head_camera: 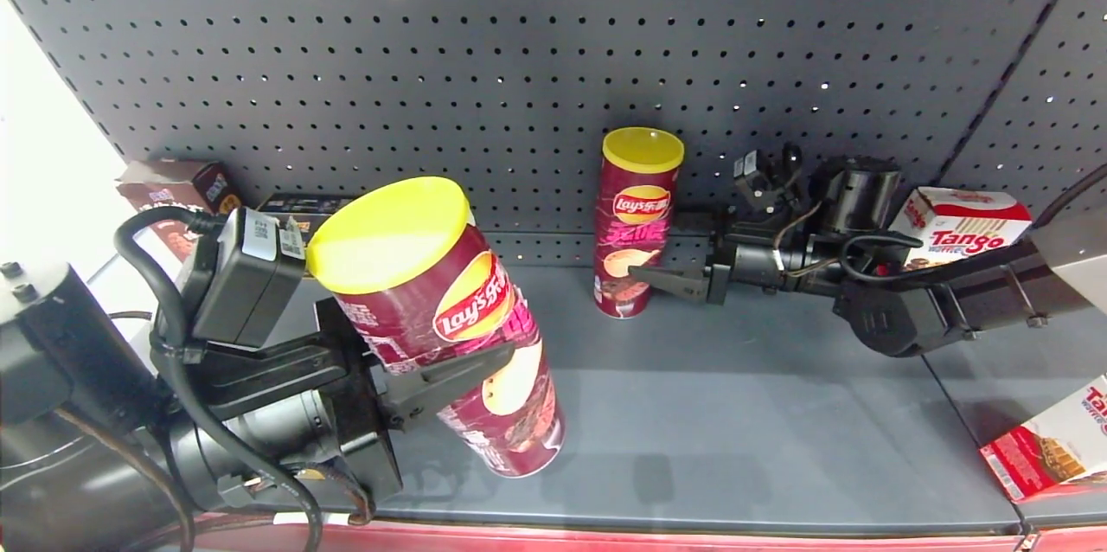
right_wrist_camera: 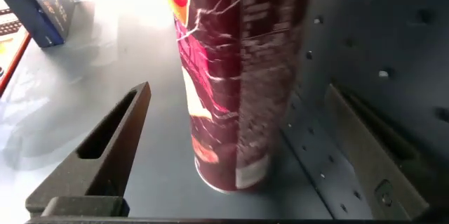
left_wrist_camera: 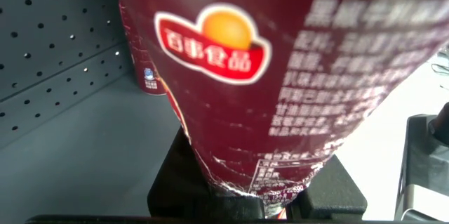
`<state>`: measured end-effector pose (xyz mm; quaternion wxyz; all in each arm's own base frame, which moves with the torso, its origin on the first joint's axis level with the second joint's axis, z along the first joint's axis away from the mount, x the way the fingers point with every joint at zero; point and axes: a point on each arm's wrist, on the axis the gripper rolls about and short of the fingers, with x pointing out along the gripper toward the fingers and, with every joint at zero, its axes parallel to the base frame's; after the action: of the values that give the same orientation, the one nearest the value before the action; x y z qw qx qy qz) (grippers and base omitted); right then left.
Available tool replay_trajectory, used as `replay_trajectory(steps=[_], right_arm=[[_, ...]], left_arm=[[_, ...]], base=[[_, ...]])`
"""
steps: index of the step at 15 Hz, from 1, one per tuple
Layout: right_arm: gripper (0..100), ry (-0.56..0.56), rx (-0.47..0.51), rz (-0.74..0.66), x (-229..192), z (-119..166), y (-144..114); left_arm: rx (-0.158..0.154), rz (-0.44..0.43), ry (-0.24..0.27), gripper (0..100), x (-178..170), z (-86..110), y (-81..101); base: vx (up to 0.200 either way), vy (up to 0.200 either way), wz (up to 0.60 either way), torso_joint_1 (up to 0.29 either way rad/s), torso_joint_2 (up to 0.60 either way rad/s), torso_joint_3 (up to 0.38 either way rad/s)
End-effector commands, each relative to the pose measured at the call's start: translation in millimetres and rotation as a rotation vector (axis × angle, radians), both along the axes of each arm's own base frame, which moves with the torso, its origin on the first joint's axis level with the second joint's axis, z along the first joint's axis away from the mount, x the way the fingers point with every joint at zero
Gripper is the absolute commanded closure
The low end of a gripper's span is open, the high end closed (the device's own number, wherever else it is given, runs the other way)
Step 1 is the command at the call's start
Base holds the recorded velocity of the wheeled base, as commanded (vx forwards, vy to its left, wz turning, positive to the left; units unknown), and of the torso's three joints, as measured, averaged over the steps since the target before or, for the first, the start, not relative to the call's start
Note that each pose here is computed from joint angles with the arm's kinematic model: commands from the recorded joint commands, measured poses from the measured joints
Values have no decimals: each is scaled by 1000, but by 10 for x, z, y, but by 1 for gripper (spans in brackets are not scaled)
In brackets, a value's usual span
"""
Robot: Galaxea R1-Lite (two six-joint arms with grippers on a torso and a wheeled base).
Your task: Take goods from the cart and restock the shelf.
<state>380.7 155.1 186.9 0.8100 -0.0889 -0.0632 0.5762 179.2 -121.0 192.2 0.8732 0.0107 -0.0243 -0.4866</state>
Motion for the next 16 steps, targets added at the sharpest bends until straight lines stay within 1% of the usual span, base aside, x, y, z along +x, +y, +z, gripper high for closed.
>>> replay_trajectory(steps=[1,6,7,9,10,11,13,16], right_arm=[[0,9,-4,21,36,-80,106],[0,9,-3,35,123,-143,209],[0,16,-5,32,154,-181,242],[0,24,-8,35,159,-217,272],[100,25,-8,40,178,-261,302],[100,25,-8,44,166,-258,333],[100,26,-9,40,171,-257,313],[100,4,1,32,112,-123,252]], left_arm=[[0,3,1,100,6,-3,6],[1,8,2,100,45,-8,-6],[6,6,10,100,56,-31,-17],[7,6,9,100,55,-33,-16],[7,8,11,100,55,-37,-12],[8,8,11,100,54,-41,-11],[7,9,11,100,52,-40,-6],[5,22,6,100,61,-34,23]], base=[[0,0,0,0,0,0],[0,0,0,0,0,0],[0,0,0,0,0,0],[0,0,0,0,0,0],[0,0,0,0,0,0],[0,0,0,0,0,0],[0,0,0,0,0,0],[0,0,0,0,0,0]])
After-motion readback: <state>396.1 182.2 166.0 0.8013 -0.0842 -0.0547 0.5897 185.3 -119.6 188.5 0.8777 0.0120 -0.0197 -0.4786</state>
